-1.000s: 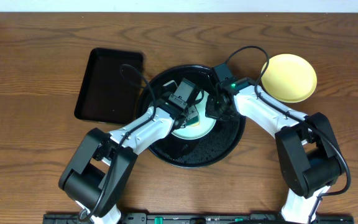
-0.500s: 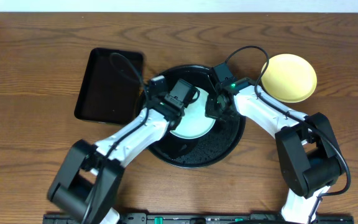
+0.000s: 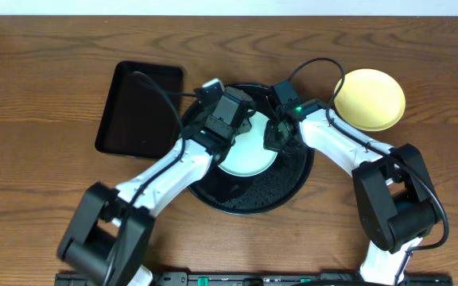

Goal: Clean dirty plates on tray and stack at the side
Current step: 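Scrub the light-blue plate with the sponge while right gripper holds its rim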

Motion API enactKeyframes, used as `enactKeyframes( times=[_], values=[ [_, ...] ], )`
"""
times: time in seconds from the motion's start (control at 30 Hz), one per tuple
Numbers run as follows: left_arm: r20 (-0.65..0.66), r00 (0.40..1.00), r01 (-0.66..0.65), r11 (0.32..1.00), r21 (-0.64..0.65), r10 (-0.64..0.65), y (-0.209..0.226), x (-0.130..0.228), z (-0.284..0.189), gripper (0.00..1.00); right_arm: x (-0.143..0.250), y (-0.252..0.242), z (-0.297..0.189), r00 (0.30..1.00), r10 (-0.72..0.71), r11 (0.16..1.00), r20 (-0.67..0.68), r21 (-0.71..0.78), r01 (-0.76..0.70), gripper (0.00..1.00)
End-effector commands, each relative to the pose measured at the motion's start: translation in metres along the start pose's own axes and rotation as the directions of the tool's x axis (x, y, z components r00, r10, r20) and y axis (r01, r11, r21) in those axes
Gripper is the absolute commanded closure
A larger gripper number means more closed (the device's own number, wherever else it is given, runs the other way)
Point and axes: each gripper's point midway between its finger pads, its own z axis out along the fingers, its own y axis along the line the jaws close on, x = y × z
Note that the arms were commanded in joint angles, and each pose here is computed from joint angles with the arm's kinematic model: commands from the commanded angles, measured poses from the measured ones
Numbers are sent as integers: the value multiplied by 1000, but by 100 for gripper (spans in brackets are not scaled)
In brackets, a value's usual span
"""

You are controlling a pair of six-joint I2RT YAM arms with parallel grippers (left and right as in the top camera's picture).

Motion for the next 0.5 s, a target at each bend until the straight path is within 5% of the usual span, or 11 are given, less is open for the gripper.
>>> enactKeyframes(
  times=[0.0, 0.27, 0.47],
  values=[
    [-84, 996, 6, 1000, -28, -8, 10, 25, 20, 93, -8, -6, -8, 999, 25, 999, 44, 22, -26, 98],
    [-126, 982, -156, 980, -123, 140, 40, 40, 40, 92, -8, -6, -8, 999, 24, 999, 44, 23, -25, 98],
    [-56, 950, -305, 875, -377, 307, 88, 6, 15, 93, -8, -6, -8, 999, 21, 999, 44, 24, -22, 98]
  ],
)
